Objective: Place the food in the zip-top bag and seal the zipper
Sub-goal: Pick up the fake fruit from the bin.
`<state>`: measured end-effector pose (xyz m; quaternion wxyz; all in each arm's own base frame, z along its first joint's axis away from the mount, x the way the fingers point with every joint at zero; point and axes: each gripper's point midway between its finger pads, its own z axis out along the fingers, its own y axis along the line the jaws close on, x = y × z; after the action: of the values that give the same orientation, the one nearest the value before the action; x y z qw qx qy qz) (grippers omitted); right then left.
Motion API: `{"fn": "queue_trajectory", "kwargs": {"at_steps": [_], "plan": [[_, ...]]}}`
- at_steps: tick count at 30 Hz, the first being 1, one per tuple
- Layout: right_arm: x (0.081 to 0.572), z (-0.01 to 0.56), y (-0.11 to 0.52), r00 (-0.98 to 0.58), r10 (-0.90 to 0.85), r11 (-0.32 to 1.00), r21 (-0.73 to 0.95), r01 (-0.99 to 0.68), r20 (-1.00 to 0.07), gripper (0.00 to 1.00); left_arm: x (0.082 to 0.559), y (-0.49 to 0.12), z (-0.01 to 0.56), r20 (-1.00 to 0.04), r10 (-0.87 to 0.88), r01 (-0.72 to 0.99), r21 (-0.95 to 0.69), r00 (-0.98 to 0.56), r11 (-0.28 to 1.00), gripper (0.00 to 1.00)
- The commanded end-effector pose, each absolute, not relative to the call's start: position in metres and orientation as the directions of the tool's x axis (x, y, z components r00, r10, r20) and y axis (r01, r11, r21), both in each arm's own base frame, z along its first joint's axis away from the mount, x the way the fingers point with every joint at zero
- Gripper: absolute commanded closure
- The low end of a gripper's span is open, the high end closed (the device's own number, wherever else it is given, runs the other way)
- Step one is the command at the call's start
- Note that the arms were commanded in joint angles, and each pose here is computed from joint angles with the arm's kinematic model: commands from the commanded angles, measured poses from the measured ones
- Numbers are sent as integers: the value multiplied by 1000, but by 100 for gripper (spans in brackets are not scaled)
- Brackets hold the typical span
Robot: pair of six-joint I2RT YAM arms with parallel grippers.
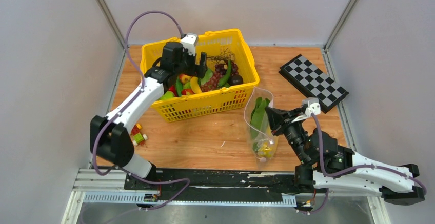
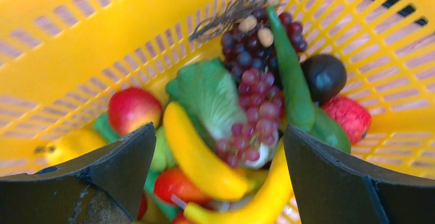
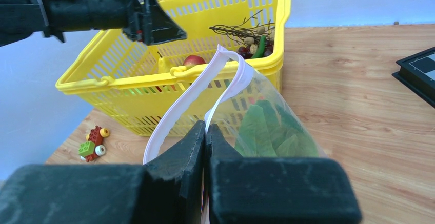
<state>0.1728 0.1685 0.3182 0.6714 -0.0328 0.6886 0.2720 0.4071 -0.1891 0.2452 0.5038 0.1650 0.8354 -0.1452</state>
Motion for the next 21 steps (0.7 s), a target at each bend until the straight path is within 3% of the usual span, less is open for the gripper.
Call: {"fn": "queue_trajectory", "kwargs": {"at_steps": [1,6,15,18,21], "plan": [[174,329,168,-71,347,840,344,-420,-935,95,450,-229,273,-938,3,485,-176,-346,857,0],[171,332,171,-75,369,818,362,-447,-927,95,496,-241,240,-930,-36,434,-205,-365,877,0],[168,334,175,-80,379,801,370,-470,-922,94,535,-245,208,-925,-123,372,-263,-360,890,6],[169,333,175,-79,375,804,366,-468,-924,94,540,-249,204,-921,-160,383,-299,-355,874,19],[169,331,173,-80,378,808,371,-458,-922,95,538,-255,205,-916,-182,415,-331,-358,847,47]]}}
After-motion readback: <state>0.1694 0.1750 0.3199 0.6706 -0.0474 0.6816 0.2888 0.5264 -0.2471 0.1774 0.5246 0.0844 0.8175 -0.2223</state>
